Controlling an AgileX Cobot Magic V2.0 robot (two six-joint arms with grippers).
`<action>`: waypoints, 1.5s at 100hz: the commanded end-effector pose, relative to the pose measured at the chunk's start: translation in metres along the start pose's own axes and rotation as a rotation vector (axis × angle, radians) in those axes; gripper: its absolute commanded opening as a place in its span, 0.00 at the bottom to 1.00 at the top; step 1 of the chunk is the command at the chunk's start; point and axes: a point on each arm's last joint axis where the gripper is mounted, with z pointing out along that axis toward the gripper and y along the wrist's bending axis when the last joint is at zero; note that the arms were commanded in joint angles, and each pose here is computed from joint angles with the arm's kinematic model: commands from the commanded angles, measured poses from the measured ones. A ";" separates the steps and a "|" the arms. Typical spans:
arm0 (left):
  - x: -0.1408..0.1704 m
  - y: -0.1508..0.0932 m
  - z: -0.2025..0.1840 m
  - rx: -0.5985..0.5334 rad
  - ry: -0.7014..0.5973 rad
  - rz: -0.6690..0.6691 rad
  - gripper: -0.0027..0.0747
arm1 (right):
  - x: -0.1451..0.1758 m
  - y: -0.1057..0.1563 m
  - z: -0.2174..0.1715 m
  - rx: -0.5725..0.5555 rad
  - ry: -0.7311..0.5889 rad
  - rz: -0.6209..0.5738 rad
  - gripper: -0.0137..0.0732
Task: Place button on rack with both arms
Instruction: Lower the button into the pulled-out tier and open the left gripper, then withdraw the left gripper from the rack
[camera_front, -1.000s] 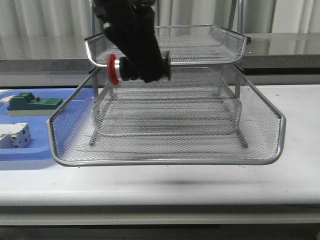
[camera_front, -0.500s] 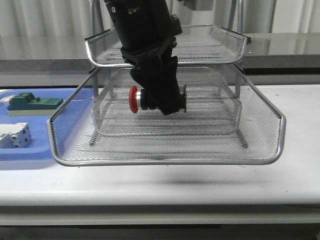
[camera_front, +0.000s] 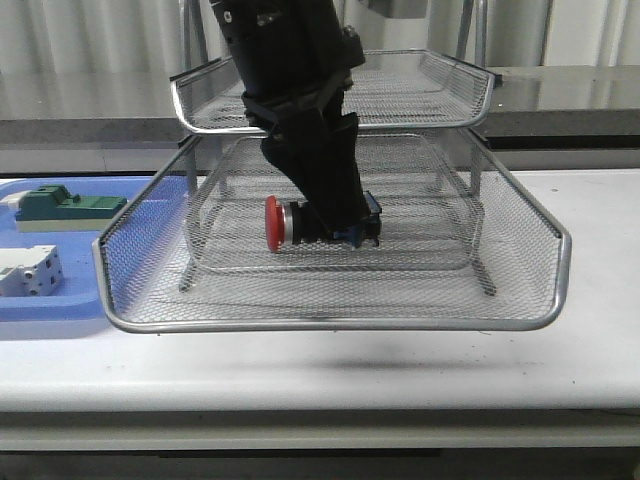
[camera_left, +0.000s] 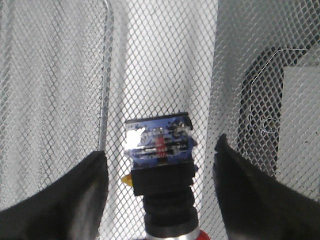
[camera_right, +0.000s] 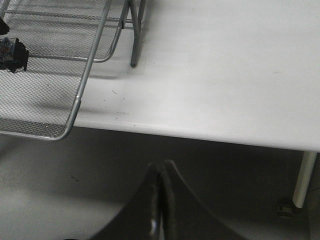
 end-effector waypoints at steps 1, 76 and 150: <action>-0.012 -0.003 -0.039 -0.060 -0.093 -0.028 0.61 | -0.013 0.001 -0.007 -0.004 -0.090 -0.003 0.08; 0.097 0.017 -0.206 -0.388 -0.305 -0.494 0.61 | -0.013 0.001 -0.007 -0.004 -0.090 -0.003 0.08; 0.208 -0.108 -0.212 -0.919 -0.673 -0.805 0.61 | -0.013 0.001 -0.007 -0.004 -0.090 -0.003 0.08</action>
